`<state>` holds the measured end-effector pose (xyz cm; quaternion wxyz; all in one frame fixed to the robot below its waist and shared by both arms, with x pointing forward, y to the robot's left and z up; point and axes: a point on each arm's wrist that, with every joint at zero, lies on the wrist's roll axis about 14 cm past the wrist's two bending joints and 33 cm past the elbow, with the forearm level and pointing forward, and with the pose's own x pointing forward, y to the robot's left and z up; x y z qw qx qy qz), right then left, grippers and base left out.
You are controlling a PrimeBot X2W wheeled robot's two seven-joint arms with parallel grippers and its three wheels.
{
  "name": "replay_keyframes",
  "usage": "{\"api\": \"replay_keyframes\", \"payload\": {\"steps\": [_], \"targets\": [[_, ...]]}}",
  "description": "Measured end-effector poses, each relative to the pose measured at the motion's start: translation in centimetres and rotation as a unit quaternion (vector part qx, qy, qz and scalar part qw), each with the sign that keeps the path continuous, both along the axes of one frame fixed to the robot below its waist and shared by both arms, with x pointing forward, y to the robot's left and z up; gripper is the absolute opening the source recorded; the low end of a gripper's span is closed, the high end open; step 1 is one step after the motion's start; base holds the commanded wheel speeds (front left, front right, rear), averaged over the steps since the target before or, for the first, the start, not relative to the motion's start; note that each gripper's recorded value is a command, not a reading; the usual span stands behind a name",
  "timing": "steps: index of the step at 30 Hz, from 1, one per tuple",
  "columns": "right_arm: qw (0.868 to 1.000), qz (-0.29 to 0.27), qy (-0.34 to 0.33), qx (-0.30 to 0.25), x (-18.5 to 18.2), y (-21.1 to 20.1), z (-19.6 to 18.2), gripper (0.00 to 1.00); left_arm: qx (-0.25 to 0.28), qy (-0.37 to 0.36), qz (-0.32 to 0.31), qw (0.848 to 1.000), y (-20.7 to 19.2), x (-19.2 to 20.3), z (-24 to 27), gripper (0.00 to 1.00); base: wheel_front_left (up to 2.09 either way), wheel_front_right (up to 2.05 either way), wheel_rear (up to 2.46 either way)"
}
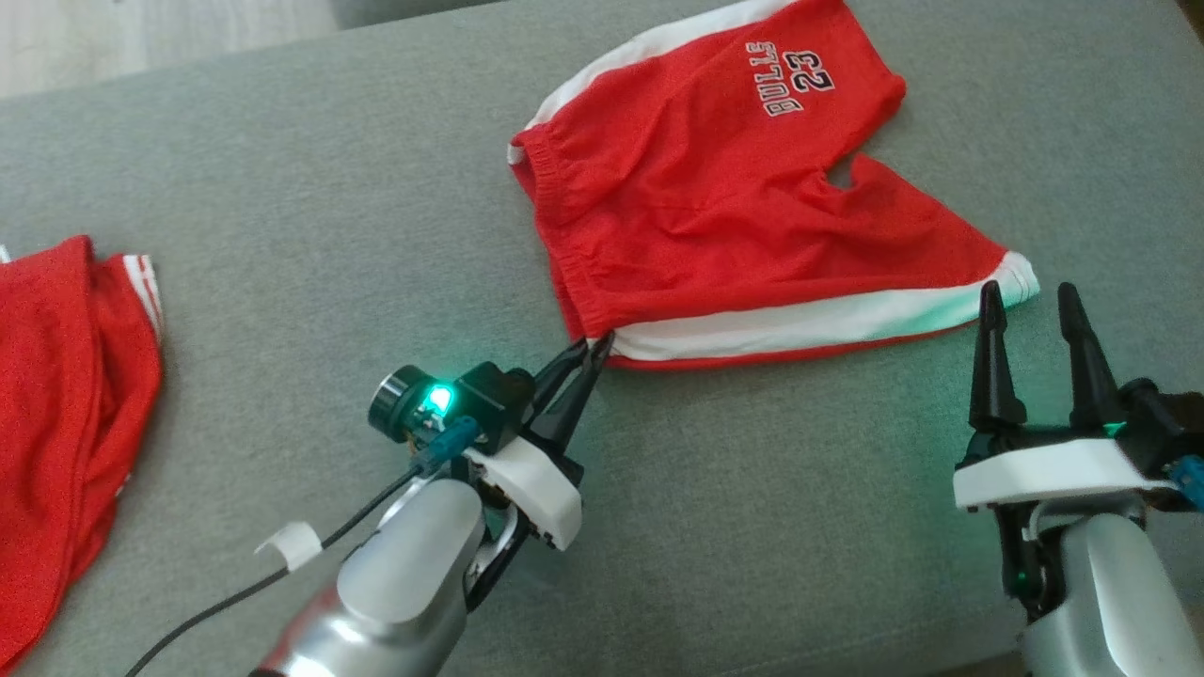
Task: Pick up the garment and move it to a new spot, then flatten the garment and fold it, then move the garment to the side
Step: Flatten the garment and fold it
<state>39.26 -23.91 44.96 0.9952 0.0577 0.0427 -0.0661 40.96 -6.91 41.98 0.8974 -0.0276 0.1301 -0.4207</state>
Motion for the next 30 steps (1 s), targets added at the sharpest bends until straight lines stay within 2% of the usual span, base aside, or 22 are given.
{"api": "replay_keyframes", "payload": {"steps": [7, 14, 21, 30], "targets": [[0.999, 0.026, 0.024, -0.007, 0.0, 1.6, -1.4, 1.0, -0.003, -0.015, 0.044, 0.999, 2.2, 0.8, 0.9, 0.0, 0.0, 0.0, 0.0], [0.995, 0.034, 0.09, -0.029, -1.3, 1.6, -5.0, 1.0, 0.0, -0.011, 0.083, 0.996, 4.9, 0.6, 0.5, 0.0, 0.0, 0.0, 0.0], [0.992, 0.034, 0.121, -0.032, -1.8, 1.5, -6.6, 1.0, -0.002, -0.016, 0.092, 0.996, 5.4, 0.6, 0.8, 0.0, 0.0, 0.0, 0.0], [0.991, 0.024, 0.125, -0.029, -1.3, 0.9, -6.7, 1.0, -0.005, -0.019, 0.089, 0.996, 5.1, 0.6, 1.1, 0.0, 0.0, 0.0, 0.0]]}}
